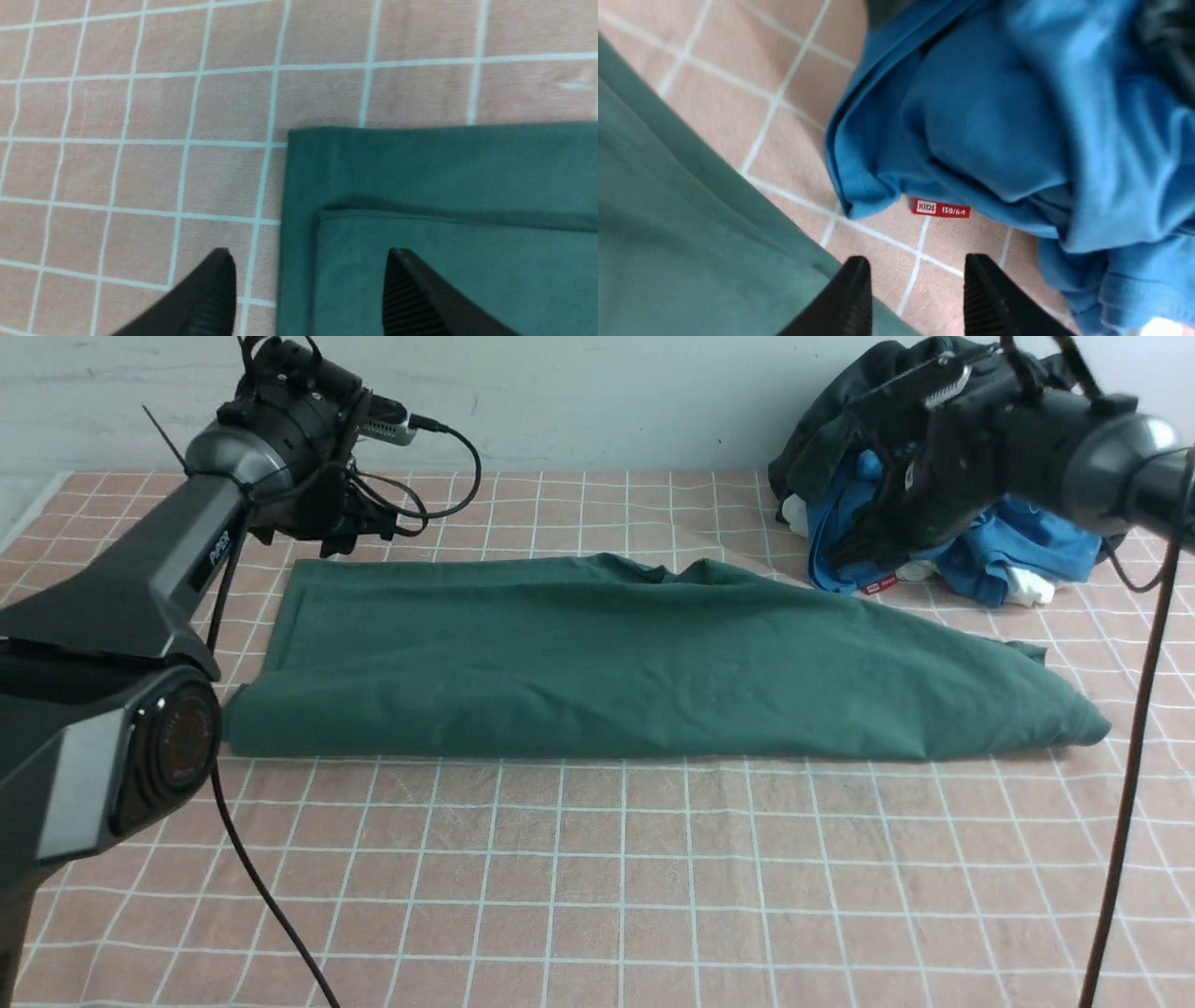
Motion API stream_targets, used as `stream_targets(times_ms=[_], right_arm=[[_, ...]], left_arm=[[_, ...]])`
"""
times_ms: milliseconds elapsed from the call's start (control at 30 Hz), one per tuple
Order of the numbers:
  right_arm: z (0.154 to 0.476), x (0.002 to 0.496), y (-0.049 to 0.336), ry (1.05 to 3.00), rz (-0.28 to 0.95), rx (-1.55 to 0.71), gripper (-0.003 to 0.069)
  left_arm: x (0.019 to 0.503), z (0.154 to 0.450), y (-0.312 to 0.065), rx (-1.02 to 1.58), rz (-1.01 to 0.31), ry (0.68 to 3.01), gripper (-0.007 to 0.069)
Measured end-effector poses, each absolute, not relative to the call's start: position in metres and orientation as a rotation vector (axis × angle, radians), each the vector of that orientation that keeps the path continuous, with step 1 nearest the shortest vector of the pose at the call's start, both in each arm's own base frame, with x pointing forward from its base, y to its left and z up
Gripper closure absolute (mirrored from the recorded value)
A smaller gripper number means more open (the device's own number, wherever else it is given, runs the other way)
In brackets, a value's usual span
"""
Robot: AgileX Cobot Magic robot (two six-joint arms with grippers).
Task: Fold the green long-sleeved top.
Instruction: Use both arms to drag the lower edge of the fabric forward and fold it over the upper edge, then use the right arm to clamp the right edge of the fabric
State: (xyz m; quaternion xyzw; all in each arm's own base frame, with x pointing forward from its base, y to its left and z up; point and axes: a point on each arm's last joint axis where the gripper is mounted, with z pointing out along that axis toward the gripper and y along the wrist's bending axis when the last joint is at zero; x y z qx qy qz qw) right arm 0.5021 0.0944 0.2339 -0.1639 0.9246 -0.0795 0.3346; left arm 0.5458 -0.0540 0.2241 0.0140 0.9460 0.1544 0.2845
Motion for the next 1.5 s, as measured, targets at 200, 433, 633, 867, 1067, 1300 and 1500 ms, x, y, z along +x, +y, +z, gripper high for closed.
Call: stream_targets(times_ms=[200, 433, 633, 867, 1067, 1300, 1500], right_arm=[[0.233, 0.491, 0.128, 2.465, 0.086, -0.629, 0.0494], [0.151, 0.505, 0.17, 2.267, 0.334, -1.04, 0.0664], [0.15, 0.531, 0.139, 2.208, 0.232, -0.722, 0.0647], [0.249, 0.511, 0.067, 2.337, 0.097, -0.51, 0.0526], [0.287, 0.473, 0.013, 2.622, -0.002, -0.251, 0.0421], [0.228, 0.462, -0.035, 2.861, 0.032, -0.053, 0.0238], [0.181, 0.457, -0.052, 2.941, 0.091, 0.048, 0.0182]], left_arm=[[0.539, 0.259, -0.08, 0.164, 0.15, 2.504, 0.0239], [0.522, 0.285, -0.092, 0.36, 0.011, 2.522, 0.0285], [0.478, 0.375, -0.082, 0.373, 0.027, 2.391, 0.0293], [0.367, 0.481, -0.045, 0.33, 0.125, 2.243, 0.0293], [0.279, 0.47, -0.035, 0.304, 0.073, 2.319, 0.0293], [0.205, 0.381, -0.025, 0.257, 0.039, 2.286, 0.0293], [0.169, 0.314, -0.018, 0.244, 0.059, 2.424, 0.0314]])
